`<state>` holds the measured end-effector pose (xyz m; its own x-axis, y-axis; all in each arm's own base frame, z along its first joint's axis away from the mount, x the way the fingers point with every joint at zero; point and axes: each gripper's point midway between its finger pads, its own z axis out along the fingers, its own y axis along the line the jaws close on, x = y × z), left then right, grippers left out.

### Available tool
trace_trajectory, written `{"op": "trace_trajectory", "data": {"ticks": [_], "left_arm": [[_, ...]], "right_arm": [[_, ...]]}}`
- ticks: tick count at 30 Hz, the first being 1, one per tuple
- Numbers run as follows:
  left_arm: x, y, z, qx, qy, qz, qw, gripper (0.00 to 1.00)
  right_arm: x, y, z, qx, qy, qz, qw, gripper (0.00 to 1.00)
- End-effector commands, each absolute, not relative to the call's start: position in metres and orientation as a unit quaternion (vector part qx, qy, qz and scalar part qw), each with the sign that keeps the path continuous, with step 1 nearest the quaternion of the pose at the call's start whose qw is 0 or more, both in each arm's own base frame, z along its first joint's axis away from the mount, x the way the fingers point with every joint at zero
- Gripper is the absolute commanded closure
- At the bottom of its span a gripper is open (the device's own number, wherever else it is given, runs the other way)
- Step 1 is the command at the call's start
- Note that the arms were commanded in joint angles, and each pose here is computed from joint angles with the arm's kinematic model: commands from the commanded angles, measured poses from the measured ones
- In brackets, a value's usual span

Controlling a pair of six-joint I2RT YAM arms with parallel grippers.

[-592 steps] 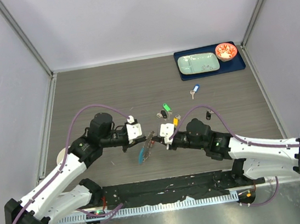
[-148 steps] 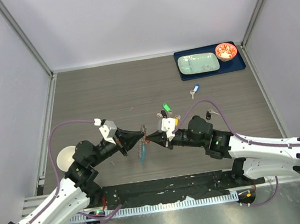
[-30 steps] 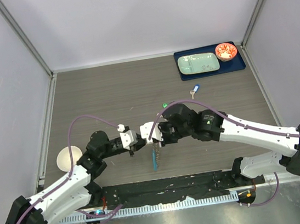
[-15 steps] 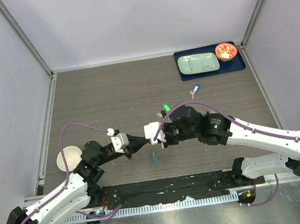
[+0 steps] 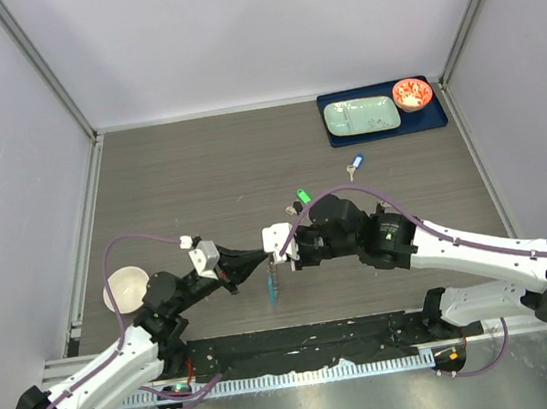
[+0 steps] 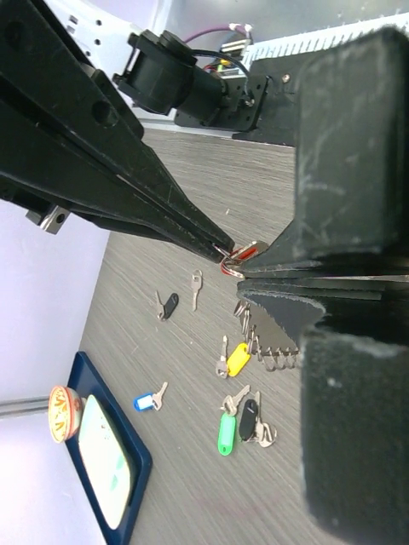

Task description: Put the keys on the keyring

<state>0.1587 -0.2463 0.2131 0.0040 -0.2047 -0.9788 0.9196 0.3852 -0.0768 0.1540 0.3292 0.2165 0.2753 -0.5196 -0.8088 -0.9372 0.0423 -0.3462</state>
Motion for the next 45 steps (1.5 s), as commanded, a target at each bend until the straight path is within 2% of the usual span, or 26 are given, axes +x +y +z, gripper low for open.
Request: {"op": "trace_trajectory", "data": {"ticks": [1, 14, 19, 20, 21, 24, 30, 37, 45], "left_arm": [[0.179, -0.228, 0.261, 0.235, 0.502, -0.444, 0.704, 1.0], [0.186, -0.214, 0.278, 0.14, 0.49, -0.481, 0.713, 1.0], [0.186, -0.218, 0.265, 0.162, 0.506, -0.468, 0.707, 0.99], [0.186, -0.218, 0.257, 0.168, 0.517, -0.46, 0.701, 0.97], [0.185, -0.219, 0.253, 0.176, 0.522, -0.458, 0.698, 0.89], [0.185, -0.219, 0.239, 0.206, 0.536, -0.431, 0.696, 0.77], [0.179, -0.224, 0.229, 0.279, 0.543, -0.395, 0.687, 0.64], [0.174, -0.242, 0.221, 0.361, 0.533, -0.385, 0.661, 0.55], [0.165, -0.261, 0.214, 0.456, 0.502, -0.382, 0.628, 0.51]], "right_arm": [[0.147, 0.317, 0.203, -0.645, 0.578, 0.236, 0.439, 0.99], [0.156, 0.335, 0.198, -0.616, 0.574, 0.252, 0.477, 0.99], [0.163, 0.33, 0.208, -0.617, 0.572, 0.228, 0.49, 0.99], [0.164, 0.328, 0.21, -0.618, 0.571, 0.223, 0.491, 0.99], [0.164, 0.327, 0.215, -0.621, 0.571, 0.219, 0.491, 0.99], [0.165, 0.323, 0.221, -0.637, 0.565, 0.205, 0.483, 0.99], [0.166, 0.323, 0.223, -0.672, 0.552, 0.181, 0.459, 0.99], [0.167, 0.324, 0.226, -0.692, 0.54, 0.171, 0.448, 0.99], [0.161, 0.324, 0.224, -0.7, 0.535, 0.183, 0.435, 0.99]]}}
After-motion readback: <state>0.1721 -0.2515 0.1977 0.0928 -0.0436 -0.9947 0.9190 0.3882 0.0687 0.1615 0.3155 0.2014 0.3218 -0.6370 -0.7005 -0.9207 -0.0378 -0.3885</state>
